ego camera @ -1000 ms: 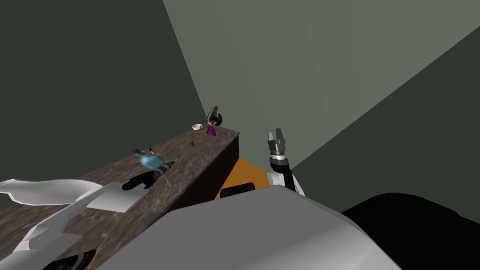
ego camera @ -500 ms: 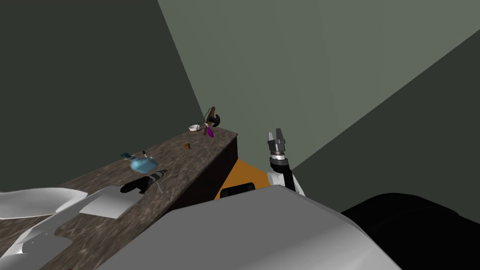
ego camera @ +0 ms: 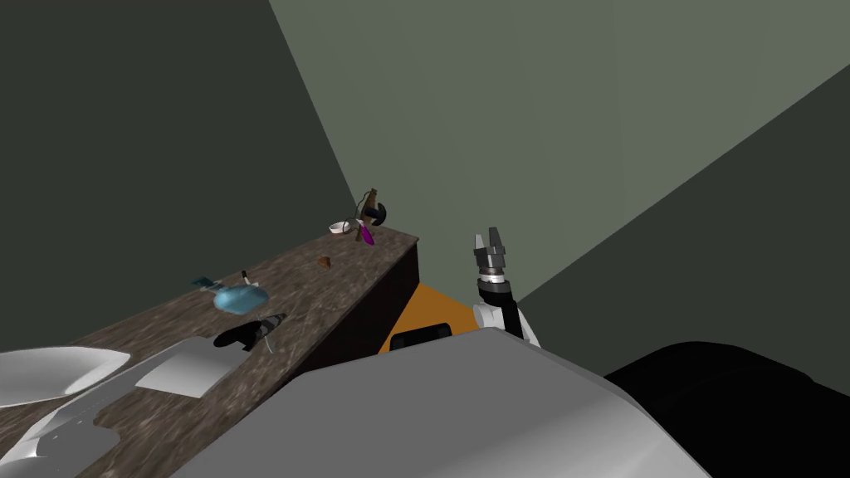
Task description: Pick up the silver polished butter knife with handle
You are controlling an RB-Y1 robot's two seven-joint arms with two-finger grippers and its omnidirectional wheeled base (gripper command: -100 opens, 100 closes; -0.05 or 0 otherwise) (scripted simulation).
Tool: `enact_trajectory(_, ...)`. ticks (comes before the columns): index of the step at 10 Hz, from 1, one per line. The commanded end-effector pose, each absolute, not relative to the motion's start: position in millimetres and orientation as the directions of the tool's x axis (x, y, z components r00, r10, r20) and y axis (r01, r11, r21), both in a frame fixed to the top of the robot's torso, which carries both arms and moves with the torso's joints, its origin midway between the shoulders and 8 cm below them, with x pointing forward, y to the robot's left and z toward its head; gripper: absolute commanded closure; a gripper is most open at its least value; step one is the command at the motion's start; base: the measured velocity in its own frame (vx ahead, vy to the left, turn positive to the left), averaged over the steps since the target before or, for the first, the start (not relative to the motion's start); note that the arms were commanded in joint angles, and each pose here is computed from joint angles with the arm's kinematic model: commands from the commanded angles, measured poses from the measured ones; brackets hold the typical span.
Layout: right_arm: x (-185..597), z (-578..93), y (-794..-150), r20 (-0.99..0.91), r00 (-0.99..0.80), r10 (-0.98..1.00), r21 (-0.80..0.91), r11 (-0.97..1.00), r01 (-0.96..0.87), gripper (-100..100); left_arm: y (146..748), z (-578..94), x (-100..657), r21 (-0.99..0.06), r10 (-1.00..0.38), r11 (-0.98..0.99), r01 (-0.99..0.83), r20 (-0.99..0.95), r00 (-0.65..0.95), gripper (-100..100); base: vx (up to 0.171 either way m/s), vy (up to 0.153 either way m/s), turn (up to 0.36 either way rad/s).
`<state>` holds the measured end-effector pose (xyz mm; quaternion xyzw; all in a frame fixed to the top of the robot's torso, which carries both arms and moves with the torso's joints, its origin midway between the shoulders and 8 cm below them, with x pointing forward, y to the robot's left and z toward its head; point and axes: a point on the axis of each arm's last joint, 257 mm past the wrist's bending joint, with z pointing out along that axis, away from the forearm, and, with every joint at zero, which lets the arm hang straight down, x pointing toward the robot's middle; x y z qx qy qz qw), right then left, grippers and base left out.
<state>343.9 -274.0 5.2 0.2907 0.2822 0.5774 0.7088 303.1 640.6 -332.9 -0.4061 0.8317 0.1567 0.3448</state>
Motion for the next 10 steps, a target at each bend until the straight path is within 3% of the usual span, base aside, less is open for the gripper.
enact_trajectory(1,344,5,-274,-0.064,0.174,0.983,0.738,0.164,-0.654,0,641,-333,303,-0.019,-0.567,0.621,-0.784,-0.701,-0.432,0,0.004,-0.005,0.001)
enact_trajectory(2,344,5,-274,-0.064,0.174,0.983,0.738,0.164,-0.654,0,644,-340,300,-0.021,-0.571,0.616,-0.788,-0.701,-0.428,-100,0.018,0.017,-0.049)
enact_trajectory(5,344,5,-274,-0.065,0.174,0.983,0.738,0.164,-0.654,0,646,-346,297,-0.020,-0.574,0.611,-0.792,-0.700,-0.425,-100,0.024,0.036,-0.036)
enact_trajectory(6,344,5,-274,-0.065,0.174,0.983,0.738,0.164,-0.654,0,646,-347,297,-0.021,-0.574,0.611,-0.791,-0.700,-0.425,100,0.000,0.000,0.000)
enact_trajectory(10,344,5,-274,-0.064,0.174,0.983,0.738,0.164,-0.654,0,648,-347,294,-0.011,-0.572,0.608,-0.794,-0.700,-0.428,100,0.000,0.001,0.006)
